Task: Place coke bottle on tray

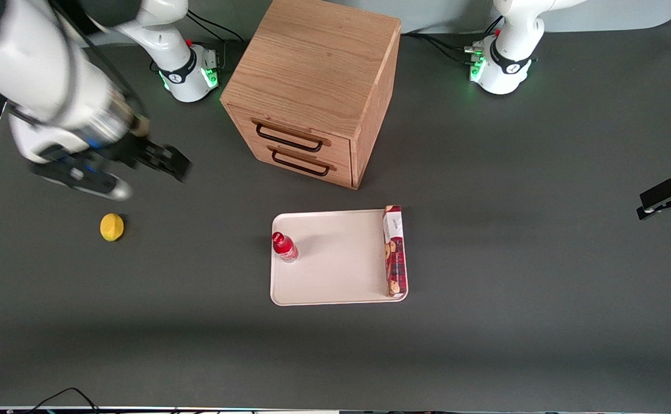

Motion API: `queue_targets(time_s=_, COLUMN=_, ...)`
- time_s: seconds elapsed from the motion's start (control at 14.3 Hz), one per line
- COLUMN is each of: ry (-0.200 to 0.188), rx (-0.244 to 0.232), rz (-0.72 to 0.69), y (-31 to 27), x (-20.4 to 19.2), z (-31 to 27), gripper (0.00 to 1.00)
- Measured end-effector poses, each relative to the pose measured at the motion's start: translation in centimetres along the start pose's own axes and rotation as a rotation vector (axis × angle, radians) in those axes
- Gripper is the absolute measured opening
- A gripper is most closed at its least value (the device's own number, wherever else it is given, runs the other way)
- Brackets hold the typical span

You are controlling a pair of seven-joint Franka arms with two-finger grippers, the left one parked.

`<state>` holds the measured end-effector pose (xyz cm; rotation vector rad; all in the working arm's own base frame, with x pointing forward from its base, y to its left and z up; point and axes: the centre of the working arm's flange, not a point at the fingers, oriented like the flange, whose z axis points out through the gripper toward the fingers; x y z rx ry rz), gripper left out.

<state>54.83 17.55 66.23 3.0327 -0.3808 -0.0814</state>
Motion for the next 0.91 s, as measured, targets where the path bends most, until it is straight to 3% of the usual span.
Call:
queue_targets(time_s=0.28, ry=-0.042, rx=0.008, rz=-0.020, y=10.7, x=0.2, z=1.9, gripper=1.00)
queue_targets(time_s=0.63, ry=-0.024, rx=0.024, rz=-0.019, y=13.9, x=-1.9, z=8.7, gripper=1.00)
queue_targets(time_s=0.91, ry=-0.001, rx=0.072, rz=-0.039, y=15.5, x=-2.3, z=7.6, gripper=1.00)
